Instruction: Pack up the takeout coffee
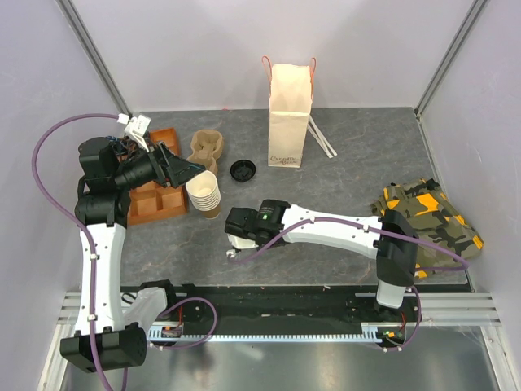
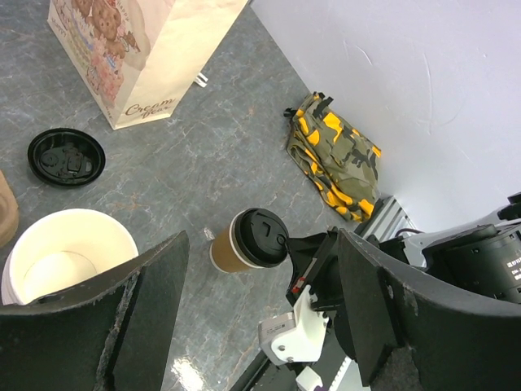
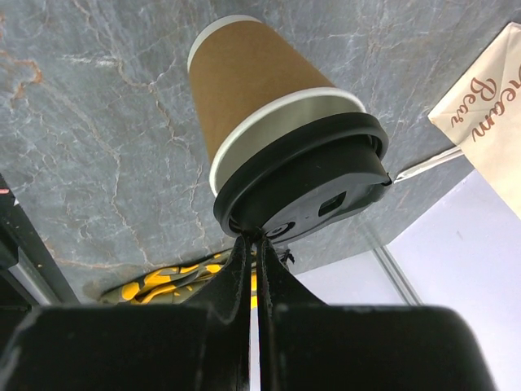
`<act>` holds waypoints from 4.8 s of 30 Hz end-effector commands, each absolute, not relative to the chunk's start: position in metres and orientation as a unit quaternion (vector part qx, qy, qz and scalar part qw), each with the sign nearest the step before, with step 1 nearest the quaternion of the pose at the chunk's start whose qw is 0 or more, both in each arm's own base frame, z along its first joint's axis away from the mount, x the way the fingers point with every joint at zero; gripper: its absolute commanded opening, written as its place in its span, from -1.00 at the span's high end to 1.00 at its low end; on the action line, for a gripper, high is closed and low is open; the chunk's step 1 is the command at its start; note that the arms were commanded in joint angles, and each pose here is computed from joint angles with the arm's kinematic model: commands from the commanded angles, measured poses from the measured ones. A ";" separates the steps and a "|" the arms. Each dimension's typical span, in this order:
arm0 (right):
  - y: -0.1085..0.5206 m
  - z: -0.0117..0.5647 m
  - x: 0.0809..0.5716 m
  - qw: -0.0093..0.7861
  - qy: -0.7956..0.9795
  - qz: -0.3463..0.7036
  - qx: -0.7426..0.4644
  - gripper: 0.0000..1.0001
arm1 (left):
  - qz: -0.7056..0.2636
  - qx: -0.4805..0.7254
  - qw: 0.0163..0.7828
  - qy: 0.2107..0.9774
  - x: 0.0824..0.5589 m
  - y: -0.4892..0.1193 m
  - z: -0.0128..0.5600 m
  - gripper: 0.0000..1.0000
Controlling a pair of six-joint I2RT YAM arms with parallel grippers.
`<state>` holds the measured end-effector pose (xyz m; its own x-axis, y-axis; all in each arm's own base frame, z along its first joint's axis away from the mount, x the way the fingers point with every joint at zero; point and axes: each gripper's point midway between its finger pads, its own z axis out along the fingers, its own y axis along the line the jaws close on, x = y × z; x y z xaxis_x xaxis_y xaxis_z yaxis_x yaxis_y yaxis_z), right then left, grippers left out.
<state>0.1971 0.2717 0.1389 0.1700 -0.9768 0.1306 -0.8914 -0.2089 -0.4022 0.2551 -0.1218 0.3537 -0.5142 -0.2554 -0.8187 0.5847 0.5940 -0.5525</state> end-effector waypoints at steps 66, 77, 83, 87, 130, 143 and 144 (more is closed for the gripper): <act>0.250 0.259 0.228 0.243 0.772 0.129 -0.573 -0.40 | -0.343 0.252 0.528 0.734 0.273 -0.140 0.389 -1.00; 0.205 0.226 0.233 0.208 0.838 0.304 -0.403 -0.36 | -0.345 0.407 0.467 0.705 0.267 -0.237 0.342 -1.00; 0.209 0.217 0.232 0.203 0.840 0.372 -0.340 -0.34 | -0.369 0.403 0.403 0.734 0.253 -0.272 0.303 -1.00; 0.215 0.208 0.230 0.201 0.841 0.394 -0.310 -0.30 | -0.349 0.439 0.400 0.725 0.237 -0.280 0.268 -0.99; 0.231 0.197 0.252 0.232 0.838 0.424 -0.253 0.25 | -0.485 0.483 0.374 0.625 0.139 -0.292 0.245 0.28; 0.230 0.180 0.243 0.213 0.844 0.432 -0.235 0.42 | -0.512 0.402 0.288 0.702 0.174 -0.317 0.209 0.52; 0.229 0.176 0.242 0.208 0.846 0.432 -0.234 0.42 | -0.513 0.398 0.283 0.706 0.176 -0.319 0.207 0.52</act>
<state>0.2440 0.2270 0.1781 -0.8057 -0.2204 -0.5498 -0.5693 0.5442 0.6162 0.1685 -0.3002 0.1839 -0.4855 0.3345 -0.8077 0.8741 0.2034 -0.4412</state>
